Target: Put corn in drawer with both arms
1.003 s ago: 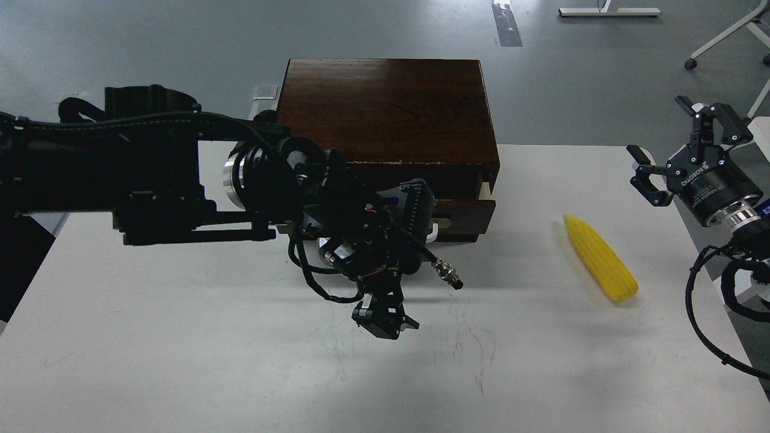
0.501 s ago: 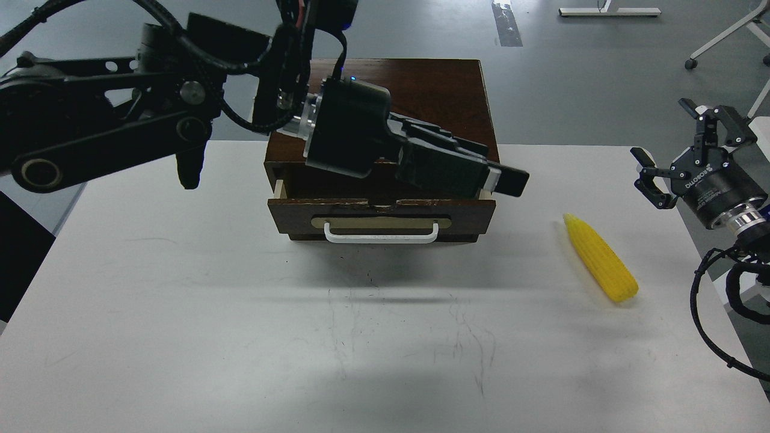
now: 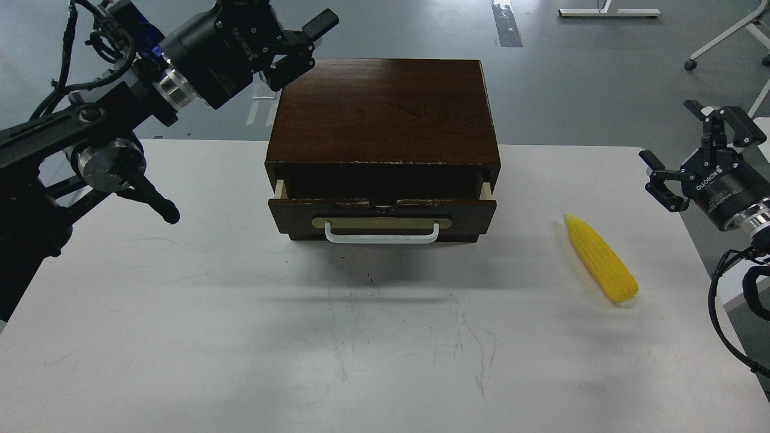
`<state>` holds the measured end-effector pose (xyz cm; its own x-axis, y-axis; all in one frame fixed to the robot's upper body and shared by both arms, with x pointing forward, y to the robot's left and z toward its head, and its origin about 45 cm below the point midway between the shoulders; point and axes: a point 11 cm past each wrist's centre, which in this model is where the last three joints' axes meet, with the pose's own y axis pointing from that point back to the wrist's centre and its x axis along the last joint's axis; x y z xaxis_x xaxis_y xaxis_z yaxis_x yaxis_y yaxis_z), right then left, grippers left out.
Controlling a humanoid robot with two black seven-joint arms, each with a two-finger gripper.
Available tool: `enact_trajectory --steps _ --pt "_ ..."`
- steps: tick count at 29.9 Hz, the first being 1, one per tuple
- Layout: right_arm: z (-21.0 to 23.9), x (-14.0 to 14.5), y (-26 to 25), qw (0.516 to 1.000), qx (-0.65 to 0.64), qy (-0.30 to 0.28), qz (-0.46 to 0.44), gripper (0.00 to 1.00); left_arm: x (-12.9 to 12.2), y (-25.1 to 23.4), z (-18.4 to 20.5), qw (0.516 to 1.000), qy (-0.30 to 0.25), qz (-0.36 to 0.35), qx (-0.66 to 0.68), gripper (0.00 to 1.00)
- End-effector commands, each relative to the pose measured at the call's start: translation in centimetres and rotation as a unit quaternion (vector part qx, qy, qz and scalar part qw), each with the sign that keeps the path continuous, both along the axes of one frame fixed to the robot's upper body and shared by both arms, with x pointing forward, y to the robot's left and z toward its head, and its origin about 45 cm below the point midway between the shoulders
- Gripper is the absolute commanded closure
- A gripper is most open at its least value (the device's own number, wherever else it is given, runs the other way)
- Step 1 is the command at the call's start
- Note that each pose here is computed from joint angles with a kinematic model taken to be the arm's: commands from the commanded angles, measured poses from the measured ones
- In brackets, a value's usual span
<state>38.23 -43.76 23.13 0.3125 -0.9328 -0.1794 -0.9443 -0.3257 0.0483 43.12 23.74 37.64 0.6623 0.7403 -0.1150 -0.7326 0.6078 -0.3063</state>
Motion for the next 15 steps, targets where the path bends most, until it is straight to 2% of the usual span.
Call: enact_trajectory --steps 1,7,11,15 --pt "0.8 -0.2 -0.1 0.997 -0.066 -0.003 0.033 0.0 1.1 3.3 -3.3 0.996 0.074 0.046 -0.032 0.02" --pt "4.5 0.0 -1.6 0.972 -0.217 -0.022 0.084 0.0 0.4 5.9 -7.5 0.99 0.117 0.037 -0.063 0.02" --pt "3.1 -0.9 -1.9 0.916 -0.369 0.004 0.158 0.0 -0.1 5.2 -8.4 0.989 0.124 0.024 -0.074 0.02" --pt "1.6 -1.7 -2.0 0.878 -0.435 0.023 0.199 0.0 -0.1 4.5 -8.5 0.989 0.125 0.017 -0.08 0.02"
